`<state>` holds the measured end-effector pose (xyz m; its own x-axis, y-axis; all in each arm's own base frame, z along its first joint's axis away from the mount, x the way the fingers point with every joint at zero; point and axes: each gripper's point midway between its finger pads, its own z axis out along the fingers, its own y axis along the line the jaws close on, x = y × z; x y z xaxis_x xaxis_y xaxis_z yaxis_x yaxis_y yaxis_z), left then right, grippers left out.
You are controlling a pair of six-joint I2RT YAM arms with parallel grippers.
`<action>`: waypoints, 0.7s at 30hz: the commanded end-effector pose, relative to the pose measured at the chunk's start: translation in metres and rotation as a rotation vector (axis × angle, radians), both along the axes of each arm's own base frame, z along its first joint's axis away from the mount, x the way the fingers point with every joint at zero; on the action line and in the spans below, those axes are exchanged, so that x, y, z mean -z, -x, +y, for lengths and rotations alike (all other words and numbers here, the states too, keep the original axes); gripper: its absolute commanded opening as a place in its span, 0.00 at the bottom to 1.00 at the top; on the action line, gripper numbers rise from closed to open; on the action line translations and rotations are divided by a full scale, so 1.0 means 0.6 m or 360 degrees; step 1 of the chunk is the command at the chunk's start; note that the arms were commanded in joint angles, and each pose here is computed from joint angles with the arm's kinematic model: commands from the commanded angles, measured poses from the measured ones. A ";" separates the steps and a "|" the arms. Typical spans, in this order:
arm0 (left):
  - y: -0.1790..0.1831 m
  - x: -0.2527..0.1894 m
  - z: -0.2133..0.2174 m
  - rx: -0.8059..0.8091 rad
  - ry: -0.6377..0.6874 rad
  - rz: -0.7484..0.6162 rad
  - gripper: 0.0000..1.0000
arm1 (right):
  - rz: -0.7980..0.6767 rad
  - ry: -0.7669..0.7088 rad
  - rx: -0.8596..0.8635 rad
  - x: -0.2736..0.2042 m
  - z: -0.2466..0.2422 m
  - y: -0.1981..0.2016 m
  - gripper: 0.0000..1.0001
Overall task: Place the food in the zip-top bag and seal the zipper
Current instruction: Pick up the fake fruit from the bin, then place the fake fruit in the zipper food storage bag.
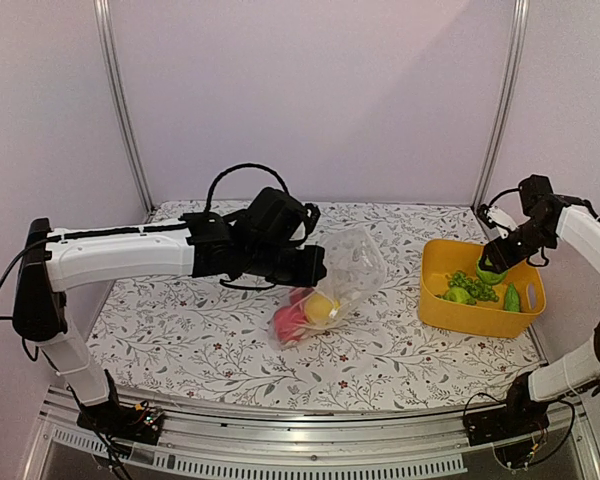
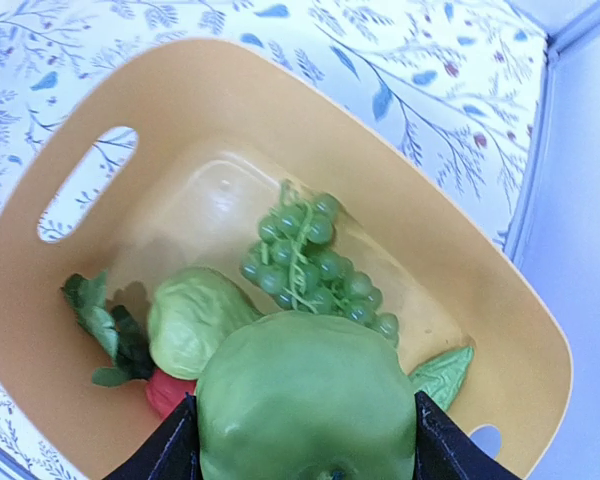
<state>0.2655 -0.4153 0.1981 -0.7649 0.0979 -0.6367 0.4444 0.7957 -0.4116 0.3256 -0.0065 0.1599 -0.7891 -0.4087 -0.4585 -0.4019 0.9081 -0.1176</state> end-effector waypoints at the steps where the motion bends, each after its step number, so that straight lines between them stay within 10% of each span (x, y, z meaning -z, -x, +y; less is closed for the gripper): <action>1: -0.003 0.017 0.008 -0.0004 -0.0035 0.0032 0.00 | -0.0168 -0.0155 -0.0281 -0.063 0.091 0.010 0.49; 21: 0.008 -0.049 -0.006 0.0022 -0.0010 -0.0031 0.00 | -0.0518 -0.0918 -0.1223 -0.306 0.422 0.102 0.50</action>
